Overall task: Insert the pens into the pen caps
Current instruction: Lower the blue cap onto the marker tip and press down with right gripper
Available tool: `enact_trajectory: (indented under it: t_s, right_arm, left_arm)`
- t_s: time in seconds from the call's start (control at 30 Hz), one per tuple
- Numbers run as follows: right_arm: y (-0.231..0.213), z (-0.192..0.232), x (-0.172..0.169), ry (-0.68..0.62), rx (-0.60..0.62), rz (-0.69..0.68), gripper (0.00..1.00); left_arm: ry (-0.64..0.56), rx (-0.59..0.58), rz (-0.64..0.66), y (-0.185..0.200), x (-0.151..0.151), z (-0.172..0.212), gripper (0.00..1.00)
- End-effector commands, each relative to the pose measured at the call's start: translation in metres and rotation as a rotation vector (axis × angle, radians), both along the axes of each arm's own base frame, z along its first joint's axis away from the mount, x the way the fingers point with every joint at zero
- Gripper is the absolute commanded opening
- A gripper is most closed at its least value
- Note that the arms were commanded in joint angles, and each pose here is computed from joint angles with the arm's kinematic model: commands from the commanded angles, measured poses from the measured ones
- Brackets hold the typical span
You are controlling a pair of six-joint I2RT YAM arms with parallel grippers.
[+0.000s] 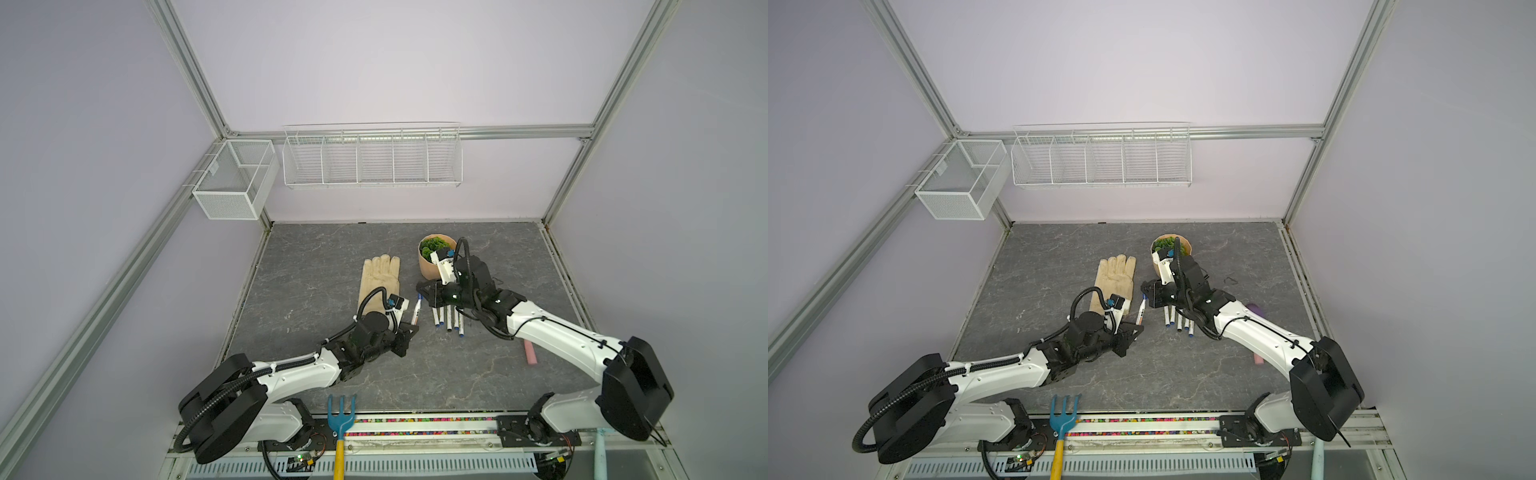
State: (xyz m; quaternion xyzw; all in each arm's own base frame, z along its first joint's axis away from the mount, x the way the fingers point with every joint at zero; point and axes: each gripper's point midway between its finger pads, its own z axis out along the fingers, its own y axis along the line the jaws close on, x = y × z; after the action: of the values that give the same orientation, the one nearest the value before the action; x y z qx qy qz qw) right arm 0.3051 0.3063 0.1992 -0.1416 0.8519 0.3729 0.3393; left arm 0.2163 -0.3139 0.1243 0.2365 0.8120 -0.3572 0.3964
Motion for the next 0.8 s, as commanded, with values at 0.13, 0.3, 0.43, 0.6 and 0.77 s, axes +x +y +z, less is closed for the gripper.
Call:
enact_trajectory:
  t_s: [0.13, 0.3, 0.43, 0.6, 0.77]
  right_arm:
    - [0.005, -0.003, -0.021, 0.022, 0.010, 0.092, 0.07]
    - [0.006, -0.006, -0.036, 0.075, 0.018, 0.161, 0.07]
    - [0.003, -0.007, -0.049, 0.123, 0.018, 0.223, 0.07]
    - [0.000, -0.006, -0.064, 0.185, 0.055, 0.315, 0.06]
    - [0.004, -0.007, -0.081, 0.237, 0.083, 0.418, 0.07]
  left_arm:
    - [-0.044, -0.029, 0.033, 0.000, 0.007, 0.014, 0.00]
    - [-0.065, -0.053, 0.062, 0.005, 0.010, 0.019, 0.00]
    - [-0.109, -0.115, 0.136, 0.014, 0.017, 0.037, 0.00]
    - [-0.139, -0.203, 0.189, 0.019, 0.025, 0.059, 0.00]
    - [-0.133, -0.161, 0.132, 0.007, 0.024, 0.056, 0.00]
